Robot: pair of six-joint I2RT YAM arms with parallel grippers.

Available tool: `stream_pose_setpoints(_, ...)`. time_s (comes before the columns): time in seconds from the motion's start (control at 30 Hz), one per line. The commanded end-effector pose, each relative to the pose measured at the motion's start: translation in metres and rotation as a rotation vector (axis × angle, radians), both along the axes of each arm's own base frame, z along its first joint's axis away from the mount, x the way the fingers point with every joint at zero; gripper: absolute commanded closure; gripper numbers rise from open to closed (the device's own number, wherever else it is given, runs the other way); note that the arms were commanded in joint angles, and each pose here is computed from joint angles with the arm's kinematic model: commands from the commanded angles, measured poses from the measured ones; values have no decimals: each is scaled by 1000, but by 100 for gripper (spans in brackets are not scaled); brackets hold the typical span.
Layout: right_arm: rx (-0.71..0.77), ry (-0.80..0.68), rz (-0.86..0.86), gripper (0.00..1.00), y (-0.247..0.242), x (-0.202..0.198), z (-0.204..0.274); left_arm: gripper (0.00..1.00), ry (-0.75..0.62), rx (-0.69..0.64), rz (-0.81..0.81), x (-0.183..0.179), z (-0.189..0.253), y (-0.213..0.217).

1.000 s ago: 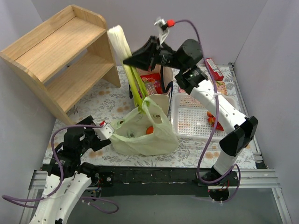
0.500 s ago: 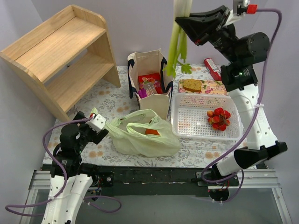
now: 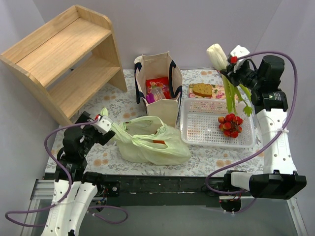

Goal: Untie the knot of the grocery bags and take out the mixed food
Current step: Place the fake vegetable in the bin.

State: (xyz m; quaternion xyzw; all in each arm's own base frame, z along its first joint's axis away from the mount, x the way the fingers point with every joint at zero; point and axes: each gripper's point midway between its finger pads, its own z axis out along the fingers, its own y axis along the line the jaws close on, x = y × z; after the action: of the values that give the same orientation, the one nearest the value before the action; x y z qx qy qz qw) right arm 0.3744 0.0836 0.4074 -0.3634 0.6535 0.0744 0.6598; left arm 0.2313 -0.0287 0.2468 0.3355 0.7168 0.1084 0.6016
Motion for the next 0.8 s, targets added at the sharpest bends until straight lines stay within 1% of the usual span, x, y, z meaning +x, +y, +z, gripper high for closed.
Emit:
stream_pose_setpoints(0.0, -389, -31, 73, 99, -20, -13, -21, 2, -61, -8, -56, 8, 21, -10)
stream_pose_setpoints(0.03, -447, 30, 93, 99, -25, -9, -41, 2, -65, -9, -54, 8, 20, -10)
stream_pose_setpoints(0.07, -489, 33, 55, 99, -34, -4, -35, 2, -62, -9, -52, 9, 16, -10)
stream_pose_setpoints(0.1, -518, 50, 48, 99, -38, 1, -40, 2, -65, -9, -51, 9, 16, -9)
stream_pose_setpoints(0.13, -587, 74, 75, 99, -43, 6, -53, 2, -63, -11, -50, 9, 14, -10)
stream_pose_setpoints(0.23, -667, 71, 91, 99, -49, 16, -63, 2, -58, -21, -59, 7, 10, -11)
stream_pose_setpoints(0.27, -702, 44, 108, 99, -50, 20, -65, 2, -60, -24, -58, 7, 11, -11)
stream_pose_setpoints(0.33, -734, 52, 146, 99, -46, 21, -82, 2, -57, -24, -61, 7, 9, -12)
stream_pose_setpoints(0.37, -785, 39, 162, 99, -47, 22, -88, 2, -59, -22, -59, 7, 9, -11)
stream_pose_setpoints(0.4, -812, 66, 176, 99, -50, 19, -106, 2, -58, -20, -56, 7, 9, -11)
stream_pose_setpoints(0.43, -844, 55, 231, 99, -33, 15, -116, 2, -61, -22, -51, 6, 10, -10)
stream_pose_setpoints(0.47, -908, 30, 241, 99, -34, 16, -122, 2, -59, -20, -47, 6, 9, -9)
stream_pose_setpoints(0.5, -949, 51, 272, 99, -33, 6, -143, 2, -57, -21, -46, 4, 9, -9)
stream_pose_setpoints(0.53, -1000, 38, 317, 99, -21, 0, -152, 2, -55, -18, -47, 3, 9, -9)
stream_pose_setpoints(0.57, -1091, 29, 321, 99, -25, -1, -158, 2, -51, -15, -49, 3, 8, -9)
stream_pose_setpoints(0.6, -1119, 19, 323, 99, -22, -7, -161, 2, -50, -13, -48, 2, 8, -8)
stream_pose_setpoints(0.63, -1157, 32, 353, 99, -13, -14, -177, 2, -51, -13, -43, 2, 8, -8)
stream_pose_setpoints(0.73, -1214, 42, 371, 99, 0, -21, -197, 2, -49, -15, -35, 0, 7, -6)
stream_pose_setpoints(0.77, -1233, 53, 350, 99, -2, -19, -199, 2, -48, -15, -35, -1, 6, -6)
